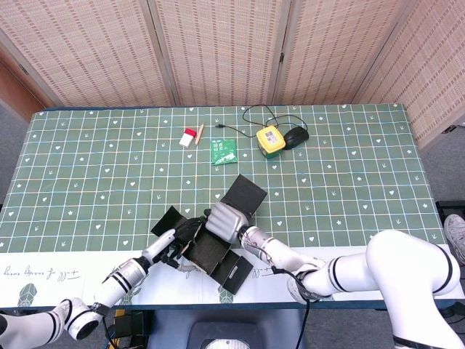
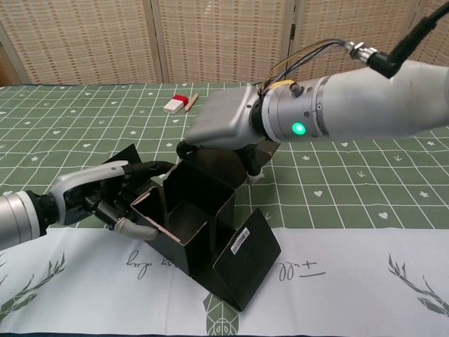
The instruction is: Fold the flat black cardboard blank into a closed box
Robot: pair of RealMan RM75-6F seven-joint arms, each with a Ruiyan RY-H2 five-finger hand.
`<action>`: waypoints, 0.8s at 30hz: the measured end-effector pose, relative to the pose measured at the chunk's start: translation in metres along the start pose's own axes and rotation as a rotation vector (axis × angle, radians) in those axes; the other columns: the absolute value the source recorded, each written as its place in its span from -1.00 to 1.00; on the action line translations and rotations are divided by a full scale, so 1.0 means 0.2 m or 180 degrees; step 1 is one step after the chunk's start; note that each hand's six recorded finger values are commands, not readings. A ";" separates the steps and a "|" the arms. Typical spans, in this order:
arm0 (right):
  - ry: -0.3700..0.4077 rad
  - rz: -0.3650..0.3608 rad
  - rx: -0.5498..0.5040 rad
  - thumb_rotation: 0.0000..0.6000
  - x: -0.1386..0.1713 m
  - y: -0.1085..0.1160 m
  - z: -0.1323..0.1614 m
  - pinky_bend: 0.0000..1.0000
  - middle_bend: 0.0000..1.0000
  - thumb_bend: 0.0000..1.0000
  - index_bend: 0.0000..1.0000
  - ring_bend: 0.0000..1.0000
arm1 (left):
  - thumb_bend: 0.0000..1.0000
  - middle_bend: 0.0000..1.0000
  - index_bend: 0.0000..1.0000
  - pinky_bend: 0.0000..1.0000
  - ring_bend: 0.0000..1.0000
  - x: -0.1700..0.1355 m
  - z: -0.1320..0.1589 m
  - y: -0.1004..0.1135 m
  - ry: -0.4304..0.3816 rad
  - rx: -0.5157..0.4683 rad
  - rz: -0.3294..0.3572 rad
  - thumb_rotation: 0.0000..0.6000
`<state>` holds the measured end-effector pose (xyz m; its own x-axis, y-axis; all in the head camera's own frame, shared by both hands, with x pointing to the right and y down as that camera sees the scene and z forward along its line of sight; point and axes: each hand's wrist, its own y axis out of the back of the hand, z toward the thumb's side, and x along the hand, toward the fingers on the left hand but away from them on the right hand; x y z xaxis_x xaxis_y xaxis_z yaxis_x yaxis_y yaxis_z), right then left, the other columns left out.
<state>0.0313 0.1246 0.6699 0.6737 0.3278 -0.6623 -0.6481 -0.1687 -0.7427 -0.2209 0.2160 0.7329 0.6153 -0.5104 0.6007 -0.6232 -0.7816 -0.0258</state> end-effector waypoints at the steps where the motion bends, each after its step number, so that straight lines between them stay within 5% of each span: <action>1: 0.0006 -0.0007 0.0024 1.00 0.00 0.00 0.00 0.80 -0.38 -0.47 -0.47 0.55 | -0.92 -0.87 -0.74 0.62 0.51 0.00 0.00 0.00 -0.0003 -0.0022 -0.0002 1.00; 14: 0.0068 -0.0103 0.0215 1.00 -0.02 0.03 0.00 0.80 -0.38 -0.47 -0.45 0.55 | -0.92 -0.79 -0.66 0.62 0.58 0.01 0.00 -0.02 0.0010 -0.0138 -0.0022 1.00; 24: 0.0088 -0.0225 0.0286 1.00 -0.04 0.04 0.00 0.80 -0.38 -0.46 -0.45 0.54 | -0.92 -0.78 -0.66 0.62 0.38 0.02 0.00 -0.03 0.0006 -0.0306 -0.0027 1.00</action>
<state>0.0212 0.1217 0.6697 0.7276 0.3100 -0.6120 -0.6269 -0.0617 -0.7766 -0.2149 0.2191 0.7352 0.6200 -0.5032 0.6020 -0.6614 -0.7479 0.0561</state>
